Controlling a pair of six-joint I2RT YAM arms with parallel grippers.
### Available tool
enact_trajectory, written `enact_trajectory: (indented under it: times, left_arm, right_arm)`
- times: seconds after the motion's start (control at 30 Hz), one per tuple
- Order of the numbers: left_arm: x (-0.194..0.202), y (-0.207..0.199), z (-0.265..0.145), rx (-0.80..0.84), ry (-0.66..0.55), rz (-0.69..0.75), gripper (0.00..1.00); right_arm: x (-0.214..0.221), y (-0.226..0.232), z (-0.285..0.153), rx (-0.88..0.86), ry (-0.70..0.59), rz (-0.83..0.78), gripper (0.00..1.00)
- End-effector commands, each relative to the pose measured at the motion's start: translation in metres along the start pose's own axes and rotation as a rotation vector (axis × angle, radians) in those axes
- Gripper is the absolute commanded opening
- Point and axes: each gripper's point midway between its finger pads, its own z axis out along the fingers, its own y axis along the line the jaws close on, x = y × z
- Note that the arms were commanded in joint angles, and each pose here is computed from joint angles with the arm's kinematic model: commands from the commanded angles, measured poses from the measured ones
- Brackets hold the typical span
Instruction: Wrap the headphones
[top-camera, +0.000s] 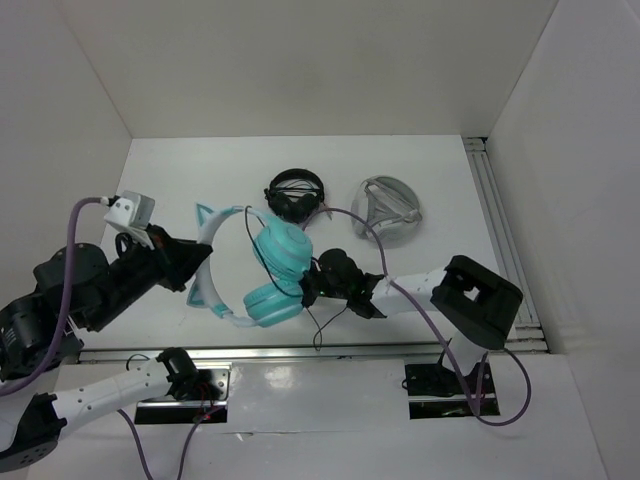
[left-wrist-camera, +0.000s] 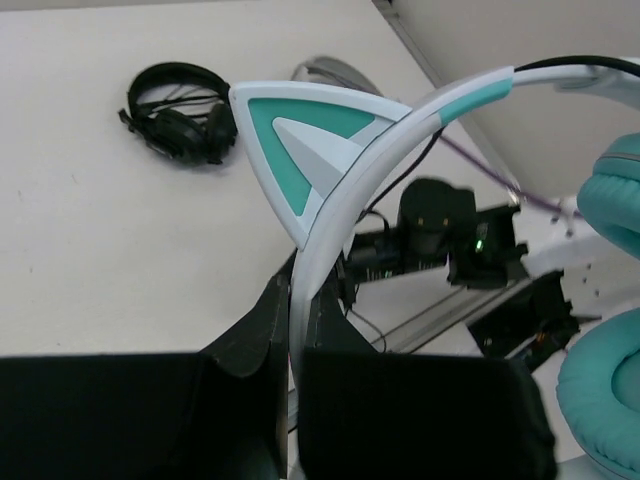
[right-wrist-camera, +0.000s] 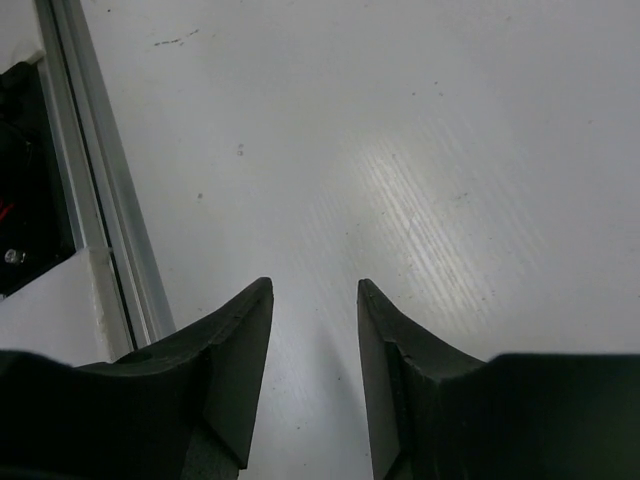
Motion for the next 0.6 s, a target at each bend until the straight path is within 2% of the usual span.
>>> enact_trajectory:
  times: [0.0,0.03,0.13,0.2,0.23,0.37,0.57]
  left_arm:
    - [-0.063,-0.002,-0.013,-0.027,-0.243,-0.190,0.00]
    - [-0.066,0.000,-0.012,-0.042,-0.254,-0.217,0.00]
    - [-0.067,0.016,-0.010,-0.140,-0.275,-0.272,0.00]
    - [-0.072,0.030,-0.014,-0.217,-0.315,-0.312,0.00]
    - [-0.071,0.035,-0.015,-0.247,-0.326,-0.344,0.00]
    - [-0.068,0.068,-0.016,-0.448,-0.378,-0.378,0.00]
    - [-0.051,0.097,0.004,-0.692,-0.376,-0.315,0.00]
  right_arm:
    - [-0.027,0.014,0.007,-0.085,-0.166,0.028,0.45]
    - [-0.018,0.014,0.008,-0.094,-0.149,0.040,0.43]
    - [-0.005,0.013,0.009,-0.078,-0.132,0.054,0.16]
    - [0.008,0.016,0.008,-0.067,-0.109,0.055,0.02]
    - [0.021,0.009,0.007,-0.003,-0.078,0.064,0.00]
    - [0.034,0.044,-0.005,0.056,-0.058,0.017,0.00]
    - [0.044,0.094,-0.034,0.200,-0.021,-0.061,0.00]
